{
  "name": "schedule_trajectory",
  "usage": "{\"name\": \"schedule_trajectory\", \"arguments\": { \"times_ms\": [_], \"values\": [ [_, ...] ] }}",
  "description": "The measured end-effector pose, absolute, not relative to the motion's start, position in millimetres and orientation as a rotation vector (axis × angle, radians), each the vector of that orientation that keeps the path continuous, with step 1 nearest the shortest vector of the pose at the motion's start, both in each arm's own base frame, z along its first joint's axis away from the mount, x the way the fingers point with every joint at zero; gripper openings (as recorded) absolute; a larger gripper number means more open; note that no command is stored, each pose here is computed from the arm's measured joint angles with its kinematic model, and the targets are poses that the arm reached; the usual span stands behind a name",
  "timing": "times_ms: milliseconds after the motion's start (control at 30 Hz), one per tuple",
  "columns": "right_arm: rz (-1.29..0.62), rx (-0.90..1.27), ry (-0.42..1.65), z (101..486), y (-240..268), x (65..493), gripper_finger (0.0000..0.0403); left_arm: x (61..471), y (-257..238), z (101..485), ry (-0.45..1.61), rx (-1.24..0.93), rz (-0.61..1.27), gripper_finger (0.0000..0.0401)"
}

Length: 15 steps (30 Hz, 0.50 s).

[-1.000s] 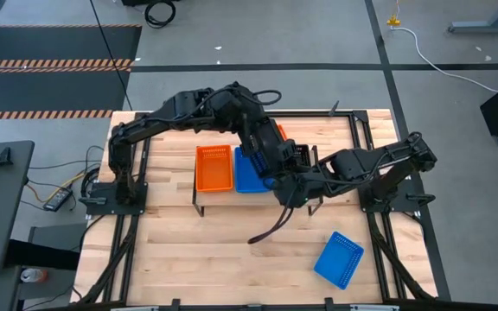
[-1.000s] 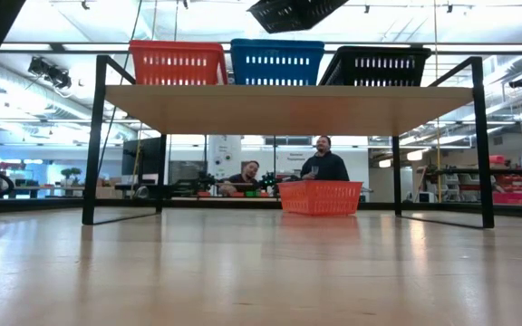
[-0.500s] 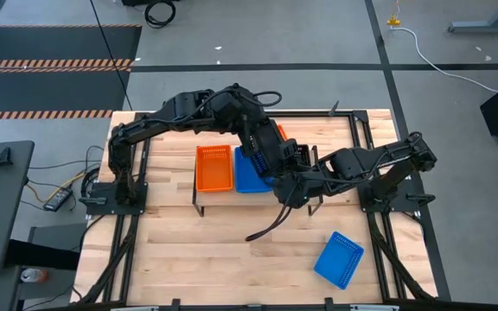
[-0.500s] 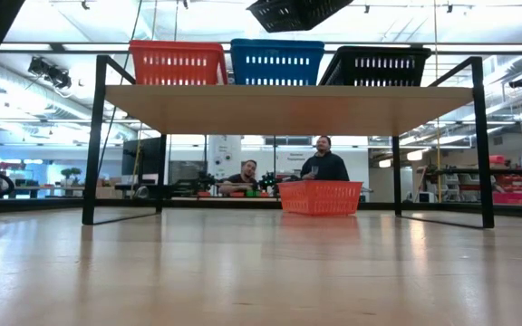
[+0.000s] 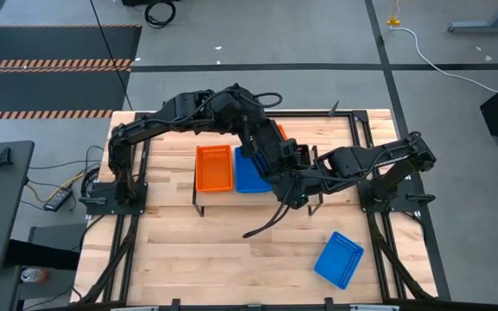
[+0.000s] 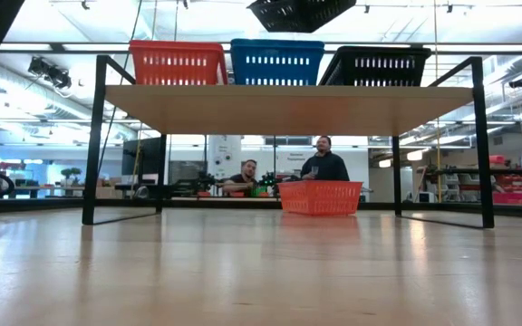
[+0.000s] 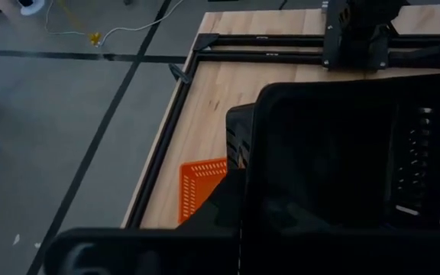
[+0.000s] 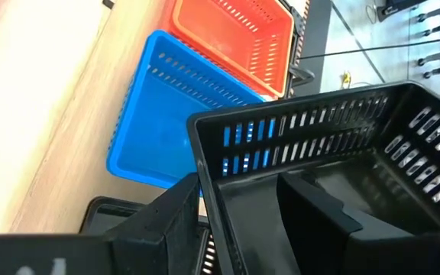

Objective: Stack baskets on shelf by color
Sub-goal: Stack the black bin on top of the black bin on the shelf

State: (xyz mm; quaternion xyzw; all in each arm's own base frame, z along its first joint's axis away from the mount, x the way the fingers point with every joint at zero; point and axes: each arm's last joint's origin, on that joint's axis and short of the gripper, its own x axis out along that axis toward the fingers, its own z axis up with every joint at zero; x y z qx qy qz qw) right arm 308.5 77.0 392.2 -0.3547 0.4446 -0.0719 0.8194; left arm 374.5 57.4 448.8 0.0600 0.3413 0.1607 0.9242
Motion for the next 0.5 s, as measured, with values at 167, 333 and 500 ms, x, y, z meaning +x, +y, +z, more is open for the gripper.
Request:
{"name": "schedule_trajectory", "arguments": {
  "times_ms": [167,333,500],
  "values": [
    [-0.153,-0.753,0.948,392.2,76.1,308.8,0.0182,374.6,56.9,448.8,0.7,0.123,0.327,0.0009],
    [-0.17,-0.725,0.949,392.1,73.1,309.5,0.0182,374.8,56.9,449.1,0.698,0.124,0.33,0.0009],
    [-0.177,-0.714,0.961,391.4,71.9,308.6,0.0182,375.0,56.9,449.4,0.694,0.124,0.329,0.0009]
  ]
}}
